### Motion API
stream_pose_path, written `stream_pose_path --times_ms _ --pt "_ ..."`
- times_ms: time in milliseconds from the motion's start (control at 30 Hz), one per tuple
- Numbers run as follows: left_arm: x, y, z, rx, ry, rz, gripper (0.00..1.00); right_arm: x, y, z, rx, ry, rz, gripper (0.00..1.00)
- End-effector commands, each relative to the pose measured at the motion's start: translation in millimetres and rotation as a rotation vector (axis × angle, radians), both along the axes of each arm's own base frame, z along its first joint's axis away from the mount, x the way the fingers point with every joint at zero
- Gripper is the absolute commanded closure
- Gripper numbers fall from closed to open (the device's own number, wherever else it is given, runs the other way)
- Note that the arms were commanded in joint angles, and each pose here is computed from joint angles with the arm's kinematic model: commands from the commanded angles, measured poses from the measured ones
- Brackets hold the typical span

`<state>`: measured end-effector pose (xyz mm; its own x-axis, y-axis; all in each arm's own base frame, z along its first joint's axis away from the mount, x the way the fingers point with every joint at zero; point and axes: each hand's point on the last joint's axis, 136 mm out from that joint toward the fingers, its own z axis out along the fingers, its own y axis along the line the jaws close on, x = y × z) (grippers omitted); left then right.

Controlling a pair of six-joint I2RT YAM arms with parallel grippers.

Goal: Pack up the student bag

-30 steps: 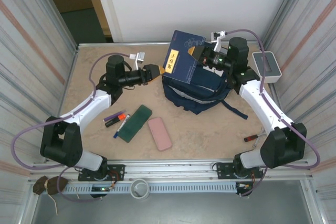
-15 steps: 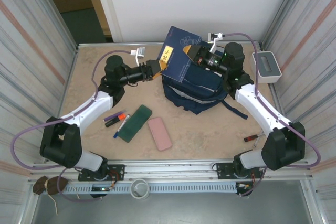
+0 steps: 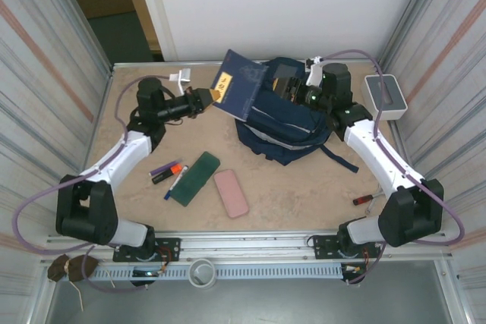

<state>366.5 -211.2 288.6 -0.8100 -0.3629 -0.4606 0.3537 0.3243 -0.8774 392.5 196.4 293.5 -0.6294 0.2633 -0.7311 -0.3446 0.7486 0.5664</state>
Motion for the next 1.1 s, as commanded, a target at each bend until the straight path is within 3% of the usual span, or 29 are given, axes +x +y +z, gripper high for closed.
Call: stream_pose_path --times_ms 0,167,333,600,867,1067 --pt "-16 29 -16 0.122 -0.004 0.044 1.00 -16 -24 -62 -0.522 0.016 0.082 0.34" --pt "-22 56 -40 0.186 0.060 0.109 1.00 -1 -22 -111 -0.819 0.076 0.168 0.37" --pt "-29 57 -45 0.197 0.073 0.106 1.00 13 -13 -153 -0.936 0.168 0.265 0.46" --pt "-32 58 -45 0.203 0.071 0.109 1.00 18 -2 -205 -1.083 0.254 0.381 0.42" --pt "-36 57 -53 0.205 0.086 0.106 1.00 14 7 -224 -1.138 0.283 0.456 0.34" --pt "-37 55 -57 0.206 0.094 0.101 1.00 1 25 -200 -1.020 0.250 0.521 0.25"
